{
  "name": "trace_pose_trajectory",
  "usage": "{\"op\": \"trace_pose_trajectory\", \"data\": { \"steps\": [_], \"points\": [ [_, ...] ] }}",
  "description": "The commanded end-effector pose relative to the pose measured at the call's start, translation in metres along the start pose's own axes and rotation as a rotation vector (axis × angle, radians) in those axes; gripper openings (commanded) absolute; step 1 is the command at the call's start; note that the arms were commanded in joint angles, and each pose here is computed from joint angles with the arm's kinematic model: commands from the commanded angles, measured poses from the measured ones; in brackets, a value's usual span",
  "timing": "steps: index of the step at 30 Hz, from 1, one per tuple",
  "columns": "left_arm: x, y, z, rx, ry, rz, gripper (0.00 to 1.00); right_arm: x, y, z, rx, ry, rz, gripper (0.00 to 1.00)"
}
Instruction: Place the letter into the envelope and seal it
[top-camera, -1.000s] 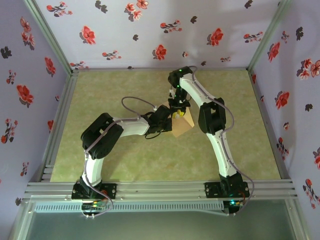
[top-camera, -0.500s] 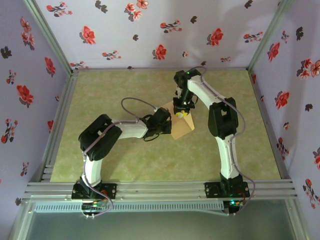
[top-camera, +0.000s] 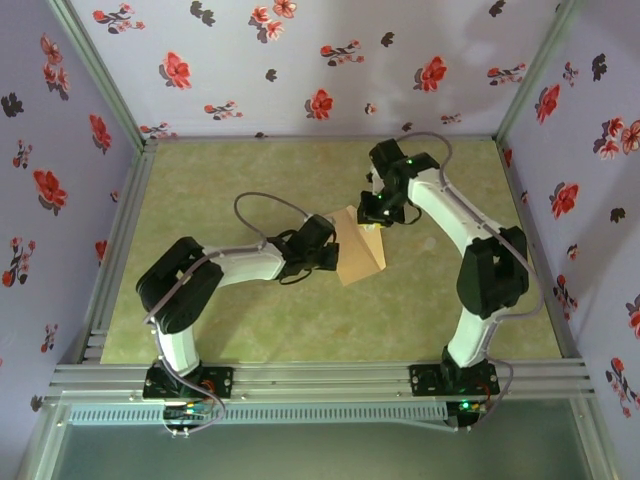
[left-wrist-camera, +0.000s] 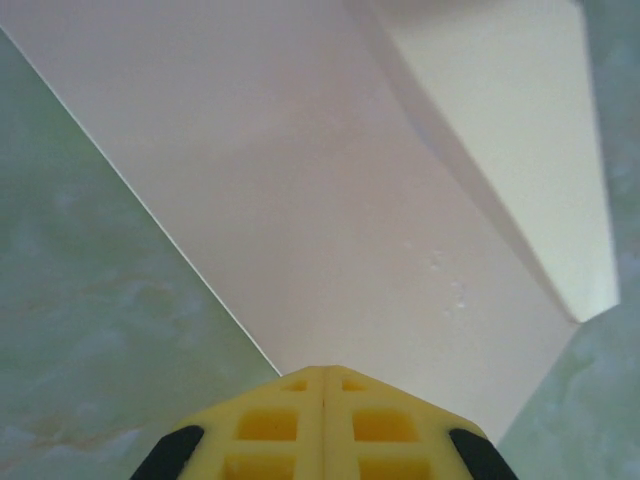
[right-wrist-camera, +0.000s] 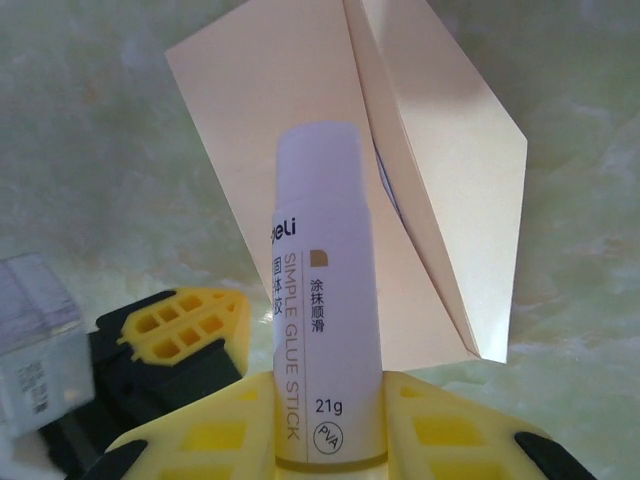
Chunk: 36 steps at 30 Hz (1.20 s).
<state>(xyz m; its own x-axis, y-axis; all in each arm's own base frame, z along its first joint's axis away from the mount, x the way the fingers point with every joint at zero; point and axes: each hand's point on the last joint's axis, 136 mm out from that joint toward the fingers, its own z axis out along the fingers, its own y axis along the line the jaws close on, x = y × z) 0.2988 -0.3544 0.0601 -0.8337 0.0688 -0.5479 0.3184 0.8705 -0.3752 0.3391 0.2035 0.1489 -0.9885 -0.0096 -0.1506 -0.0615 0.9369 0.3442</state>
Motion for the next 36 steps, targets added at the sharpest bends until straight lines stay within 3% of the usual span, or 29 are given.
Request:
{"op": "trace_pose_trajectory", "data": {
  "steps": [1, 4, 11, 15, 20, 28, 36],
  "points": [
    [-0.007, -0.005, -0.021, 0.004, -0.023, 0.038, 0.09, -0.008, 0.006, -0.014, -0.054, -0.099, 0.011, 0.0],
    [-0.018, -0.005, -0.039, 0.01, -0.061, 0.021, 0.19, -0.009, 0.01, -0.025, -0.096, -0.172, 0.003, 0.0],
    [-0.065, 0.0, -0.102, 0.124, -0.226, -0.143, 0.8, -0.011, 0.028, -0.043, -0.242, -0.325, -0.033, 0.0],
    [-0.09, 0.002, -0.135, 0.228, -0.28, -0.243, 0.98, -0.011, 0.036, -0.048, -0.309, -0.38, -0.059, 0.0],
    [-0.108, -0.001, -0.157, 0.412, -0.307, -0.394, 1.0, -0.013, 0.052, -0.057, -0.414, -0.447, -0.098, 0.0],
    [-0.115, -0.024, -0.155, 0.645, -0.261, -0.544, 0.99, -0.013, 0.077, -0.073, -0.517, -0.509, -0.177, 0.0],
    [-0.12, -0.029, -0.15, 0.699, -0.25, -0.585, 0.96, -0.009, 0.092, -0.063, -0.55, -0.486, -0.201, 0.0]
  ]
}}
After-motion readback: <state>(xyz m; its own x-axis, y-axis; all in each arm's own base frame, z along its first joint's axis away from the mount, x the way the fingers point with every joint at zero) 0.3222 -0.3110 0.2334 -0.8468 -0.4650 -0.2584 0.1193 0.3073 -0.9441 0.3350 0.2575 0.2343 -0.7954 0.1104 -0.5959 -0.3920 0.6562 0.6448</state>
